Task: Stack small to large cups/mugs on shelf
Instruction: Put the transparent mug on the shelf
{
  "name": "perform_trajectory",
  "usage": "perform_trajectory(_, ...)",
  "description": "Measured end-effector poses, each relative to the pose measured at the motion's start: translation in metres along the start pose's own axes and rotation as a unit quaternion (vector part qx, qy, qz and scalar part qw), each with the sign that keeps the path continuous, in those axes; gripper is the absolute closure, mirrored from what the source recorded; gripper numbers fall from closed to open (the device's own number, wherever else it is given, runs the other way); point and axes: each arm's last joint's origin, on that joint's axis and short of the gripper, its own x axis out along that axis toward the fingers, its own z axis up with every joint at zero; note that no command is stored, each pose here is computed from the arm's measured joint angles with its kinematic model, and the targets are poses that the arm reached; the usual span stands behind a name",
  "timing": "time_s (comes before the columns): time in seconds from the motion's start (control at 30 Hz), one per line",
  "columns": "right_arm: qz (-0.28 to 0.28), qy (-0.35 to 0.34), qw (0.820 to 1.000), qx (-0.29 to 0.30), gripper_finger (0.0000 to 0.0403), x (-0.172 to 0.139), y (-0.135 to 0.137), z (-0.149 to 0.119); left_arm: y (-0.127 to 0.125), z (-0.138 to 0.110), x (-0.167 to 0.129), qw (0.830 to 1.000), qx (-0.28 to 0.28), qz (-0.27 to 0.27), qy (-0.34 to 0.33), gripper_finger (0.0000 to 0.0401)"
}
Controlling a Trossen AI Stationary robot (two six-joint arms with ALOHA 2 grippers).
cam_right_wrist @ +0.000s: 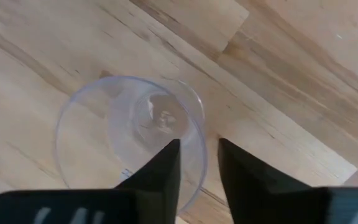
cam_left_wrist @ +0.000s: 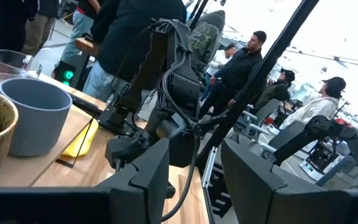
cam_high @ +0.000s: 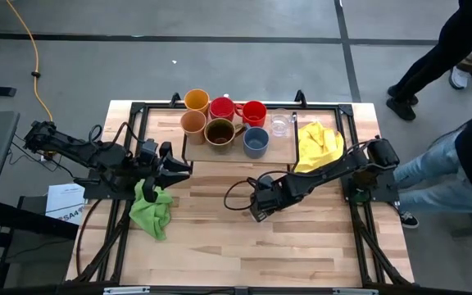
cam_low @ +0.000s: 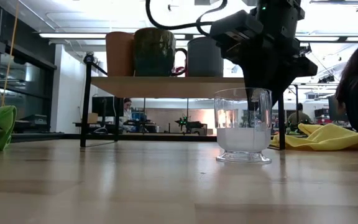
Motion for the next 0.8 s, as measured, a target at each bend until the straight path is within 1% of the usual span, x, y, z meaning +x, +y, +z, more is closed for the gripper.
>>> perform_trajectory(0.1,-0.009,0.005,1.000,-0.004,0.0336,0.001,-0.002,-0.001,0.000,0.000,0.000,1.000,0.000,0.000,0.000,0.0267)
perform_trajectory(0.2,-0.017,0.008,1.000,-0.024,0.0380,0.001,-0.004,-0.001,0.000,0.000,0.000,1.000,0.000,0.000,0.000,0.0267)
perform_trajectory(0.27,-0.023,0.010,0.999,-0.042,0.0397,0.001,-0.005,-0.002,0.000,0.000,0.000,1.000,0.000,0.000,-0.001,0.0267)
perform_trajectory(0.37,-0.041,0.019,0.997,-0.070,0.0396,-0.002,-0.009,-0.003,0.000,0.000,0.000,1.000,0.000,0.000,-0.001,0.0267)
perform_trajectory(0.43,-0.061,0.025,0.994,-0.090,0.0400,-0.010,-0.015,-0.007,0.000,0.000,0.000,1.000,0.000,0.000,-0.001,0.0267)
perform_trajectory(0.6,-0.097,0.015,0.984,-0.150,0.0402,-0.044,-0.030,-0.026,0.000,0.000,0.000,1.000,0.000,0.000,-0.001,0.0267)
perform_trajectory(0.73,-0.081,-0.004,0.981,-0.178,0.0402,-0.078,-0.042,-0.045,0.000,0.000,0.000,1.000,0.000,0.000,-0.001,0.0267)
perform_trajectory(0.8,-0.065,-0.021,0.982,-0.179,0.0402,-0.094,-0.047,-0.054,0.000,0.000,0.000,1.000,0.000,0.001,-0.001,0.0267)
